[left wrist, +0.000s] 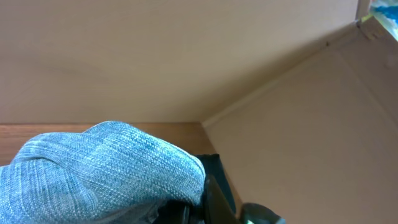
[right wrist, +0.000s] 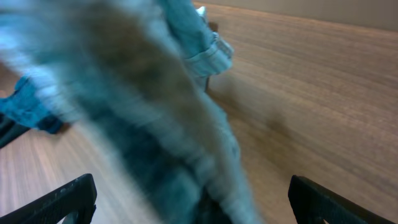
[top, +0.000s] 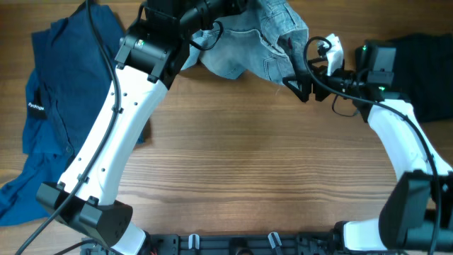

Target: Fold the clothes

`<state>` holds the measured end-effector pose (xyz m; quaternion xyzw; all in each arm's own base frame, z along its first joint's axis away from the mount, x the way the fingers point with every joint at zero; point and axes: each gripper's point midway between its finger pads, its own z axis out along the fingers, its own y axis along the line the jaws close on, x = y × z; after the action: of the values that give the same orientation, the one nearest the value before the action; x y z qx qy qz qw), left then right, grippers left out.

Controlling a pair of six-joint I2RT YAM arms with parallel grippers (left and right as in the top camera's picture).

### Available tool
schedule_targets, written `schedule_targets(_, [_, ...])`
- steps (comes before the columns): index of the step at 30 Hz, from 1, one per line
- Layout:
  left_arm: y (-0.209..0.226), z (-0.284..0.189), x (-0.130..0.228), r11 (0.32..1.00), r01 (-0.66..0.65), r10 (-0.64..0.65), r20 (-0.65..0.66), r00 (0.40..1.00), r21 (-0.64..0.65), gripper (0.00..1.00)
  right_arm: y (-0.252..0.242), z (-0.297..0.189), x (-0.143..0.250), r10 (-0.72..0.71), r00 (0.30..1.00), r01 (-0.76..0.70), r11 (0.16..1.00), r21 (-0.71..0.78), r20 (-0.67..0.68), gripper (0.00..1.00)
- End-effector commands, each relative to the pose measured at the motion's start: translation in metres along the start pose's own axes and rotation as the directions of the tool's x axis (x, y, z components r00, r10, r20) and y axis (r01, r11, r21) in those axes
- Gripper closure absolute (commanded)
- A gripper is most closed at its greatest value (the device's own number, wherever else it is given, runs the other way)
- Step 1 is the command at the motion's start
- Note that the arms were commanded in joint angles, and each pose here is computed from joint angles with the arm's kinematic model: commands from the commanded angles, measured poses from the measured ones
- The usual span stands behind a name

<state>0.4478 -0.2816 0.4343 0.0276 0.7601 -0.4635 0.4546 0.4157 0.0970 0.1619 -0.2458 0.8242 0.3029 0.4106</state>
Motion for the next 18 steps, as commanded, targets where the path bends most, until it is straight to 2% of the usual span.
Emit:
schedule_targets(1, [-0.038,-0.027,-0.019,0.994,-0.056,0.052,0.039,0.998,0.094,0.96,-0.012,0.013,0.009,0.024,1.0,-0.024,1.0,0.007,-0.002,0.0])
schedule_targets(2, [-0.038,-0.027,-0.018,0.994,-0.055,0.051,0.037,0.998,0.093,0.96,-0.014,0.015,0.009,0.036,0.999,-0.036,0.999,0.008,0.003,0.04])
schedule_targets(3, [-0.038,-0.027,-0.018,0.994,-0.054,0.051,0.036,0.998,0.093,0.96,-0.016,0.016,0.008,0.051,0.999,-0.051,0.999,0.009,0.008,0.16])
schedule_targets(4, [-0.037,-0.027,-0.018,0.995,-0.052,0.049,0.034,0.998,0.09,0.96,-0.016,0.016,0.008,0.076,0.997,-0.076,0.997,0.009,0.01,0.49])
schedule_targets(5, [-0.036,-0.027,-0.017,0.995,-0.051,0.048,0.032,0.998,0.088,0.96,-0.016,0.016,0.007,0.097,0.995,-0.097,0.995,0.01,0.012,0.88])
schedule_targets(6, [-0.035,-0.027,-0.017,0.995,-0.049,0.047,0.031,0.998,0.084,0.96,-0.017,0.016,0.005,0.123,0.992,-0.123,0.992,0.011,0.02,0.96])
schedule_targets(11, [-0.025,-0.038,-0.029,0.998,-0.044,0.041,0.053,0.998,0.055,0.96,-0.005,-0.004,-0.03,0.206,0.973,-0.208,0.978,0.01,0.101,0.96])
schedule_targets(14, [-0.022,-0.056,-0.047,0.998,-0.053,0.049,0.101,0.994,0.04,0.96,0.015,-0.03,-0.06,0.169,0.971,-0.174,0.985,0.012,0.167,0.96])
schedule_targets(18, [-0.031,-0.099,-0.076,0.996,-0.081,0.074,0.188,0.979,0.029,0.96,0.065,-0.094,-0.111,0.06,0.956,-0.084,0.994,0.069,0.286,0.96])
